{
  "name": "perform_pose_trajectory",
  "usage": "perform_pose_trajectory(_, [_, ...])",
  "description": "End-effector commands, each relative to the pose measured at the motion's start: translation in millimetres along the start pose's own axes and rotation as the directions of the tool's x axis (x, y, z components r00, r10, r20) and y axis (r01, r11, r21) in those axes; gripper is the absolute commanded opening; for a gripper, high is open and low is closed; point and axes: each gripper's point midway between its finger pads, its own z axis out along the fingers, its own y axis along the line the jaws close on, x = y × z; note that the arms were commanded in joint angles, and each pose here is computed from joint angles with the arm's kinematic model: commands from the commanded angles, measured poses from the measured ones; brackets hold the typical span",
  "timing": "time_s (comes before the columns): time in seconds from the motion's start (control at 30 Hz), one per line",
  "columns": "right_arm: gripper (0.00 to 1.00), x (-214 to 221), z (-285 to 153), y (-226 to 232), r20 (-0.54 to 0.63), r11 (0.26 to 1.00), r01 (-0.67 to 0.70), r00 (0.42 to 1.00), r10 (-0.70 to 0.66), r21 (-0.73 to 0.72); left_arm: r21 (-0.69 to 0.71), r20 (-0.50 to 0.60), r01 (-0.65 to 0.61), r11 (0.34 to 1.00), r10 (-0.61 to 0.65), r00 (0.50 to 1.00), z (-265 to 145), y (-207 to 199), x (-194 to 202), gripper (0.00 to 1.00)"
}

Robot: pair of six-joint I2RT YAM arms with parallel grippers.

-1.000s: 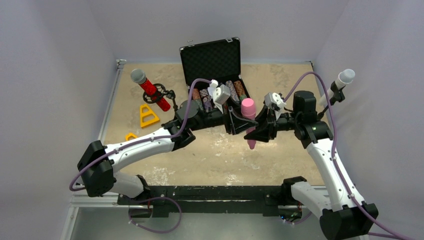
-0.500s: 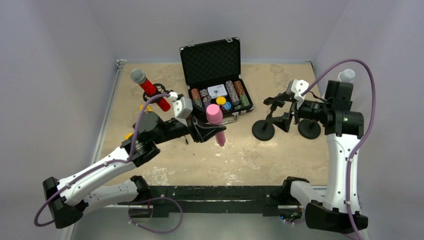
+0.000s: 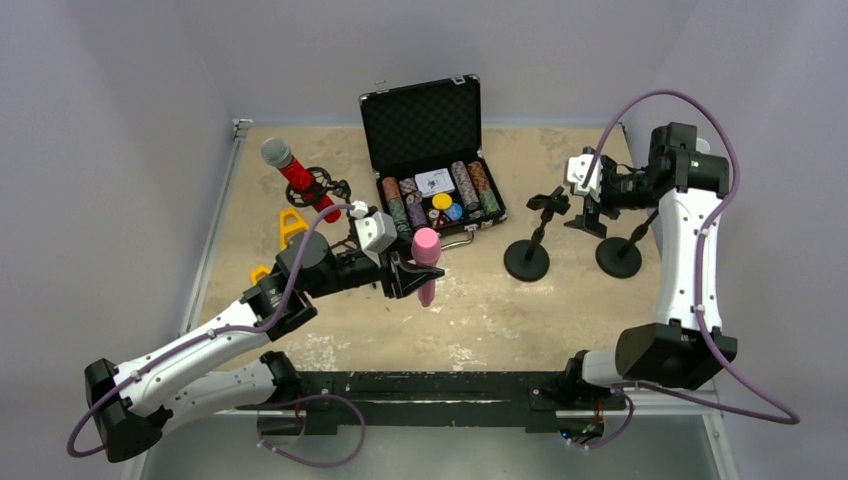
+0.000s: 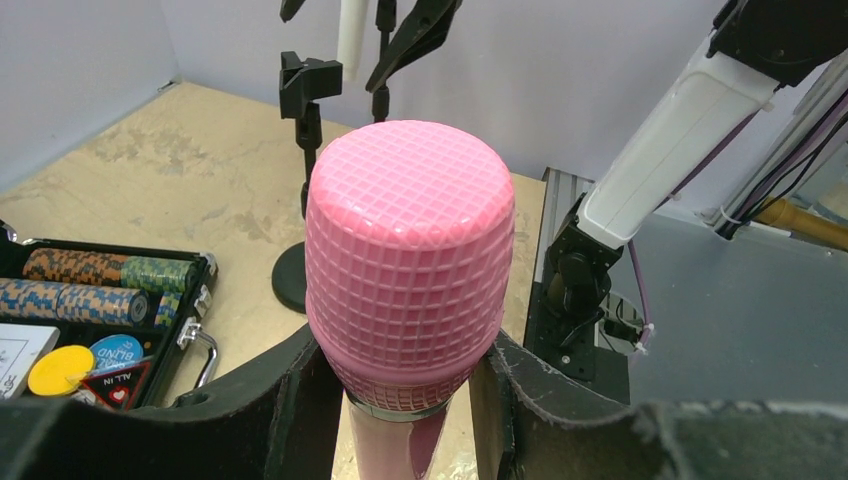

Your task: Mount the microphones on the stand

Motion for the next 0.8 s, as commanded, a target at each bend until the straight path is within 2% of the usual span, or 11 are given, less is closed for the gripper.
perform_pose_trajectory(0.0, [0.93,-5,-6,-10,-0.009,0.994,0.105,0.994,-0.105,-0.008,0.014,0.064,-0.048,0.999,0.047,0.997,5,-1,-19,0.0])
perform_pose_trajectory(0.47, [0.88,16,34,-9,0.039,0.99,0.037,0.999,-0.032,-0.135,0.046,0.068,-0.064,0.997,0.061,0.996,35,4,-29,0.0])
perform_pose_trajectory(0.77, [0.8,15,39,1,0.075,0.986,0.071,0.995,-0.06,-0.149,0.064,0.107,-0.107,0.992,0.1,0.989,71,17,-51,0.0])
